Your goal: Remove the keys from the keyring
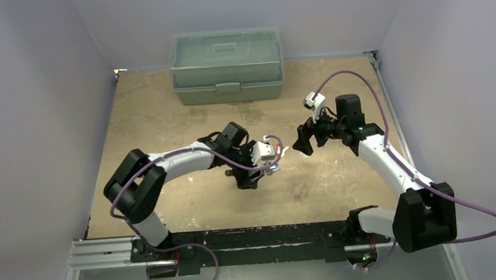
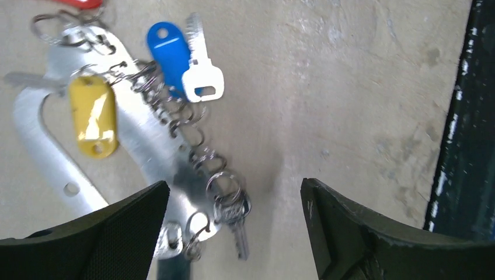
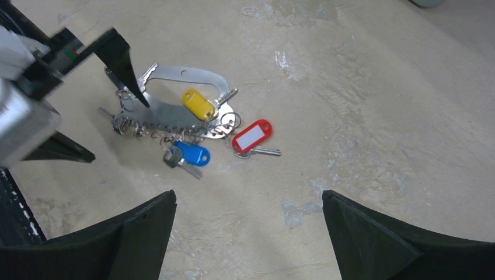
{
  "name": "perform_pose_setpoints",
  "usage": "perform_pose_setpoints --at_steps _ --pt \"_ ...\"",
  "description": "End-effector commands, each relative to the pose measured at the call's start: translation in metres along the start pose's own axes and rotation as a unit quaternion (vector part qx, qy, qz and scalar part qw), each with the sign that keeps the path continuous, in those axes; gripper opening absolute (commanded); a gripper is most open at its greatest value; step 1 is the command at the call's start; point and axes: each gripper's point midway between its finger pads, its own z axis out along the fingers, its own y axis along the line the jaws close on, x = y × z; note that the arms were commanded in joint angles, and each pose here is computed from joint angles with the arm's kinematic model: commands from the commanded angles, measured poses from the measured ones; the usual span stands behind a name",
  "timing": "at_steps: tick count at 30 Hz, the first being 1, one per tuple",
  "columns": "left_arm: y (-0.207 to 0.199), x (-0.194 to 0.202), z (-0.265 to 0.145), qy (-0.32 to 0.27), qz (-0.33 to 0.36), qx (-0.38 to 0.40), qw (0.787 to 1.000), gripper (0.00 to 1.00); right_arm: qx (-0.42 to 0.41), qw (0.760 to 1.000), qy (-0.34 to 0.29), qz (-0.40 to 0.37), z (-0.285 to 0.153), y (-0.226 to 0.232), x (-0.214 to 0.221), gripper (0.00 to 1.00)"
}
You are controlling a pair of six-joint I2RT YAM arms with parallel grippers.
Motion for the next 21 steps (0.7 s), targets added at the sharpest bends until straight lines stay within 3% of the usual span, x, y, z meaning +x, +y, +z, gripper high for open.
perform_pose_setpoints --at_steps 1,4,7,21 --pt "0.001 -0.020 -0.049 -0.048 -0.002 -0.011 0.999 0.82 -0.002 0.999 -0.028 -0.029 -0.009 0.003 -0.018 0.99" --pt "0.022 -0.017 -0.076 -0.064 -0.011 -0.046 0.997 0.79 -0.005 0.999 -0.029 -0.031 -0.010 0.005 -0.017 0.99" --pt "0.038 0.003 -0.086 -0.036 0.006 -0.075 0.997 0.72 -0.017 0.999 -0.032 -0.031 -0.009 0.009 -0.017 0.99" --pt "0.039 0.038 -0.065 0.008 0.107 -0.041 0.993 0.41 -0.065 0.996 -0.061 -0.009 0.001 0.010 -0.056 0.99"
